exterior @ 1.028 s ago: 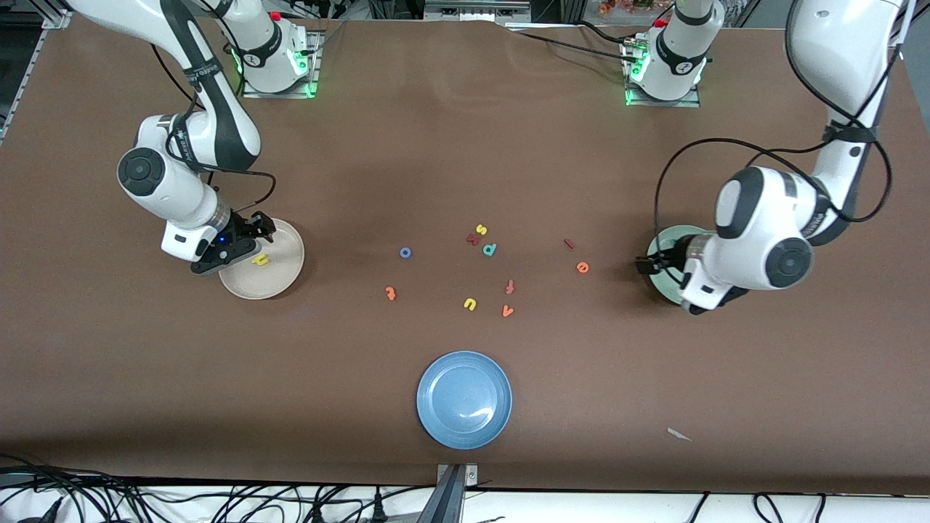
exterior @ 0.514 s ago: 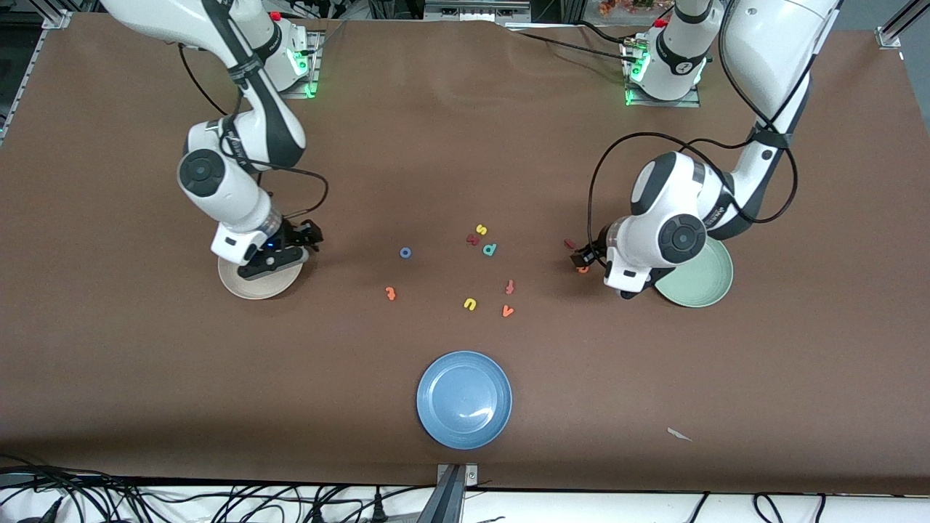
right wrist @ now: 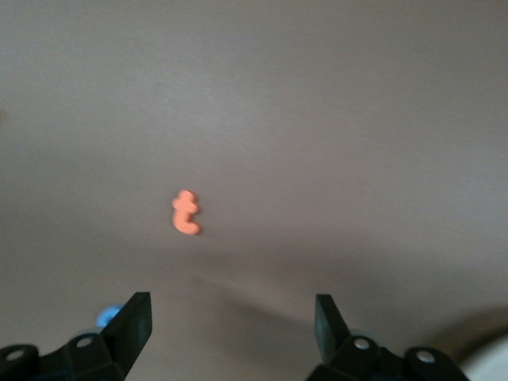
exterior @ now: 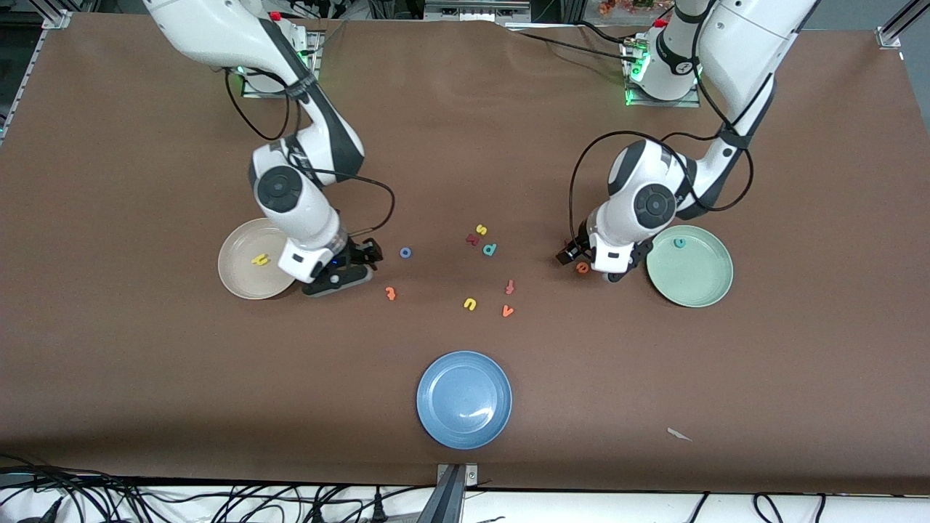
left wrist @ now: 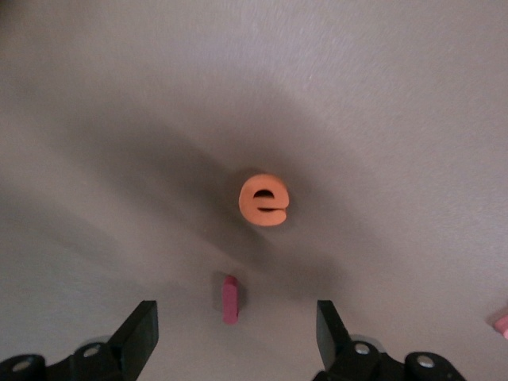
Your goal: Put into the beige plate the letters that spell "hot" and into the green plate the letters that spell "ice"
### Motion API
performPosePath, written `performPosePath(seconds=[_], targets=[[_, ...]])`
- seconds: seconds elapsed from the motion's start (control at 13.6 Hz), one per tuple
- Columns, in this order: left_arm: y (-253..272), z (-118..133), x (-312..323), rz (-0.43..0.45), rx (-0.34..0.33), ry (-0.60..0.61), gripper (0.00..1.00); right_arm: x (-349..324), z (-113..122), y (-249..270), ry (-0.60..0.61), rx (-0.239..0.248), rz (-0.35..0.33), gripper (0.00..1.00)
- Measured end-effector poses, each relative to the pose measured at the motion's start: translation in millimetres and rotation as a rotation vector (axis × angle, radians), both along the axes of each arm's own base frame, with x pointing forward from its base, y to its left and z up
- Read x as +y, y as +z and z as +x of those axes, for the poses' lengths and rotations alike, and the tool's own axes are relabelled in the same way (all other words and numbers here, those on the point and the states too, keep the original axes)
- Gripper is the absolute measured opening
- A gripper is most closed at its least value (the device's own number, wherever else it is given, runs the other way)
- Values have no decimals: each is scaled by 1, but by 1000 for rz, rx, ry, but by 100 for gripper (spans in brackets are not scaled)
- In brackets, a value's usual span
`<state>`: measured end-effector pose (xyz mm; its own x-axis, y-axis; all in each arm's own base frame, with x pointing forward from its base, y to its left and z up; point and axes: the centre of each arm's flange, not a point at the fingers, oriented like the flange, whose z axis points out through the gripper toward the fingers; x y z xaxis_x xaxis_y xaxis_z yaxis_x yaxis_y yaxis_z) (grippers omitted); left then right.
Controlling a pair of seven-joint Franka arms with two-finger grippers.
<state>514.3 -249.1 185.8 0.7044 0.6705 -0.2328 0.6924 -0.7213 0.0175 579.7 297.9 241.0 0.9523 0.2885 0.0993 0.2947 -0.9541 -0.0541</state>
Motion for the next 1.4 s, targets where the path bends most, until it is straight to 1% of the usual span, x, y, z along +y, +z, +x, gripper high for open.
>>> performPosePath(seconds=[0.22,0.29,0.37,0.44,0.51,0.66,0.73,0.88,0.95,1.03,1.18,1.25,1.32,1.4], targets=[[-8,-13,-6,8,6,25,88,31,7,-17,-11,-3,9,91],[-10,-15,-7,11,11,30,81,34,9,-22,-13,-1,8,90],[-11,-16,-7,13,15,32,71,34,11,-27,-15,2,6,90],[-12,-17,-6,14,17,32,71,34,12,-32,-15,4,5,89],[-12,-17,-6,14,17,34,67,35,14,-38,-15,3,3,88],[-13,-16,-5,16,17,38,66,35,18,-47,-17,-6,-1,88],[-14,-16,-4,15,17,41,66,37,19,-50,-15,-7,-2,85],[-19,-15,-4,8,4,49,64,42,17,-55,-7,-5,-3,84],[-21,-15,-4,7,2,52,64,43,17,-57,-5,-5,-5,81],[-20,-14,-4,6,1,53,62,45,16,-59,-4,-9,-4,81],[-20,-14,-4,6,1,54,61,48,15,-67,1,-22,3,75],[-19,-13,-4,5,-3,53,54,49,15,-68,3,-29,3,66],[-17,-11,-5,3,-8,52,42,49,15,-67,3,-32,2,57],[-16,-10,-6,3,-11,50,30,48,16,-67,3,-33,2,56]])
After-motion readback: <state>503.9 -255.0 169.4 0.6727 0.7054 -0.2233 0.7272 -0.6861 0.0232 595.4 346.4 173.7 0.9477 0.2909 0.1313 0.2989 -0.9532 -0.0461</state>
